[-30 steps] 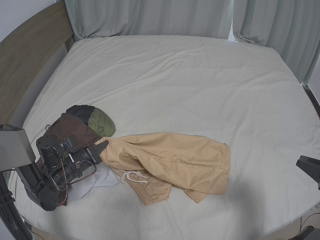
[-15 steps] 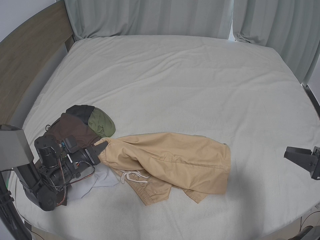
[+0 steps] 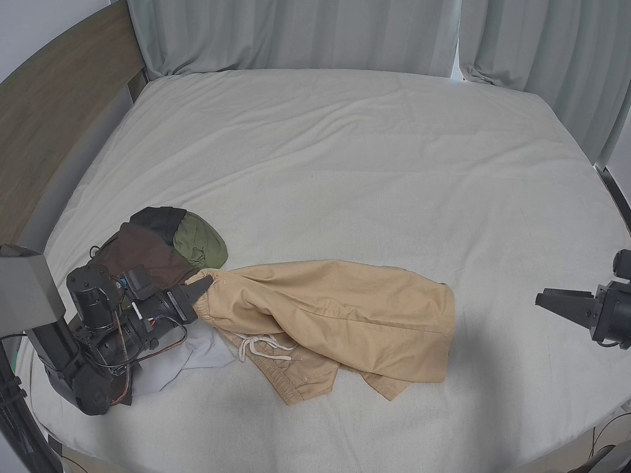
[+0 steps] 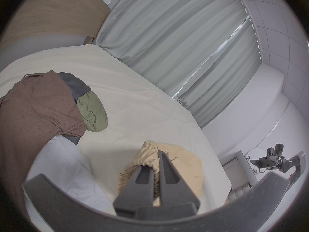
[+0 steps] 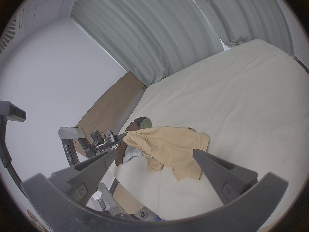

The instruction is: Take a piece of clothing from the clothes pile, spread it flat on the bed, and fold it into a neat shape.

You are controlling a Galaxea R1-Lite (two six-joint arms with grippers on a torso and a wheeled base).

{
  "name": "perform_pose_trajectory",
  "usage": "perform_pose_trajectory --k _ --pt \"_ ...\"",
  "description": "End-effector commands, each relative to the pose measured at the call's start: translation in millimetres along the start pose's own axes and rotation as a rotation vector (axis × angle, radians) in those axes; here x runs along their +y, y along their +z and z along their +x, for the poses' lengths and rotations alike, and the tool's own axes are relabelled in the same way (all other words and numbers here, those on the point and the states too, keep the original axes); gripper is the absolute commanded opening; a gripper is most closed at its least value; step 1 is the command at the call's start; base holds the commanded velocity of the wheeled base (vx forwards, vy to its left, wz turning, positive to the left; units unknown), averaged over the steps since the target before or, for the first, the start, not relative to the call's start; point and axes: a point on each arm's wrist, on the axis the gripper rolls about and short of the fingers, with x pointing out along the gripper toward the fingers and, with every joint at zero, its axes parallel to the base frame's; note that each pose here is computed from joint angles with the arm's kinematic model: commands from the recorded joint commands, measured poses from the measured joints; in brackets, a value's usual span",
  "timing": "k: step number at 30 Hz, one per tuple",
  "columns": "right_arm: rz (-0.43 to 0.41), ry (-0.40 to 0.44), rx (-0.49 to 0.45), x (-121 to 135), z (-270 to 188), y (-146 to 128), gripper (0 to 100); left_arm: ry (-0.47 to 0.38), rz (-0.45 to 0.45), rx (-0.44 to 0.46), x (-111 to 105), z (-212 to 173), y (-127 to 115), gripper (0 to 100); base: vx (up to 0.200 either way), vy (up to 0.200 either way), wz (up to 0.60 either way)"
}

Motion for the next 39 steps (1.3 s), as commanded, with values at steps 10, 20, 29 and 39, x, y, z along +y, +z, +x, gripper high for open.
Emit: perform_pose_trajectory --k 10,20,29,39 --pt "0.065 -0.041 0.145 -44 40 -13 100 -0.002 0.004 -0.009 0 1 2 0 0.0 0.0 0.0" --pt "0.097 -0.045 0.183 -66 64 -21 100 0.009 0.043 -0.005 3 1 1 0 0.0 0.0 0.0" --pt "0.121 -0.051 0.207 -99 92 -49 100 0.007 0.048 -0.009 3 1 2 0 0.0 0.0 0.0" --pt "0.165 -0.039 0.193 -114 112 -58 100 0.007 0.048 -0.007 3 1 2 0 0.0 0.0 0.0"
